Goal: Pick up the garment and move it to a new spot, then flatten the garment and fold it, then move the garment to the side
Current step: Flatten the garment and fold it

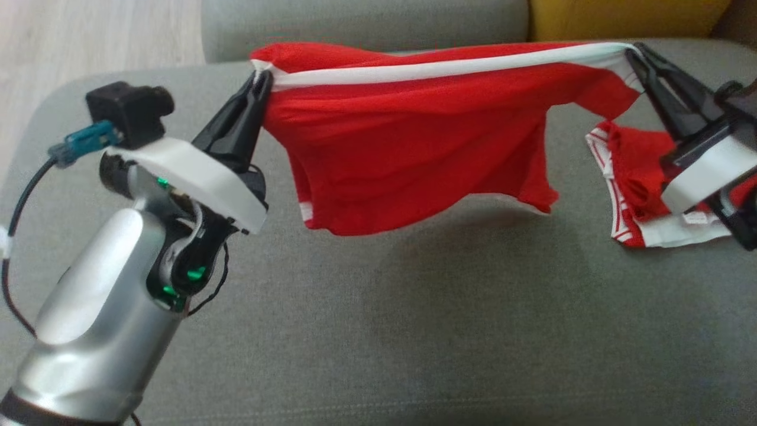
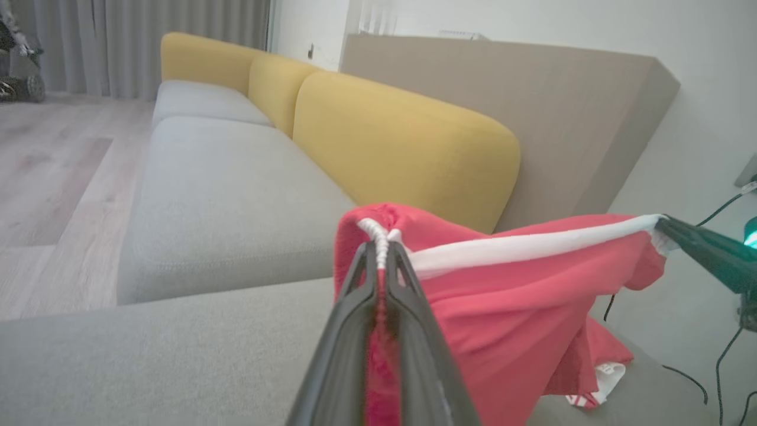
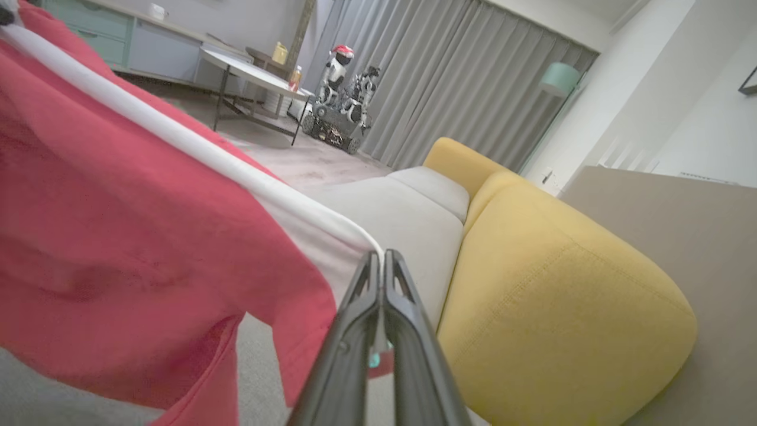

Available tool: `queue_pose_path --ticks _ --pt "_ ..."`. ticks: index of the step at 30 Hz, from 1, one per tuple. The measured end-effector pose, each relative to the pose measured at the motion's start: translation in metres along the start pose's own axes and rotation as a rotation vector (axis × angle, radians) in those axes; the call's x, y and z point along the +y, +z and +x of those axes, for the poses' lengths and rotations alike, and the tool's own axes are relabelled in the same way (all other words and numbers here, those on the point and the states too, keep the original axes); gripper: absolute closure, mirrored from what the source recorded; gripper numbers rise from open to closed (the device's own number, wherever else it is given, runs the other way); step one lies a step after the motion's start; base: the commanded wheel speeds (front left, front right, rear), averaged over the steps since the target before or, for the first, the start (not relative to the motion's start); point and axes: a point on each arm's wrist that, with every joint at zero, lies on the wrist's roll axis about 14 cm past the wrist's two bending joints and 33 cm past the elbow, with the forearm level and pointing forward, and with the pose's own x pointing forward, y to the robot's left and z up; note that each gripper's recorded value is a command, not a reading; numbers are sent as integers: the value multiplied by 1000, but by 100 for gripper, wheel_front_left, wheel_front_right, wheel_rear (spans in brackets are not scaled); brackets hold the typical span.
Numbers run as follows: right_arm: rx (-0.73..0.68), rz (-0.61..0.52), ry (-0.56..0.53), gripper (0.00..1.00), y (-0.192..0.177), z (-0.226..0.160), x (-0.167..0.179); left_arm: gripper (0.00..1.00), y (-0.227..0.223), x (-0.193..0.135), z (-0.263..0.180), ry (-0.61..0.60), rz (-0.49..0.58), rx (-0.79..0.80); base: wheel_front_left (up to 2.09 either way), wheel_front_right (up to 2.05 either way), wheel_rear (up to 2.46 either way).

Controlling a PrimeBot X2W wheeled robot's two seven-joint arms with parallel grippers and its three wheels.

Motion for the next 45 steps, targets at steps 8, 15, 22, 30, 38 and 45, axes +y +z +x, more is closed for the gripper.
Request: queue_pose_path --ticks 8,15,22,30,38,45 --pt "30 -69 63 100 -5 48 -14 100 -8 27 57 21 48 86 0 0 0" --pt "-33 -168 -23 100 8 128 -78 100 31 66 149 76 145 -64 0 0 0" --pt "-66 -81 -68 100 -33 181 -83 100 21 98 197 107 189 -188 0 0 0" --pt "152 29 93 100 -142 175 2 100 -83 123 175 112 228 35 0 0 0" --pt "274 97 219 100 -179 143 60 100 -174 128 105 124 196 300 0 0 0" --pt "338 102 295 100 -182 106 86 100 -199 111 57 82 199 416 0 0 0"
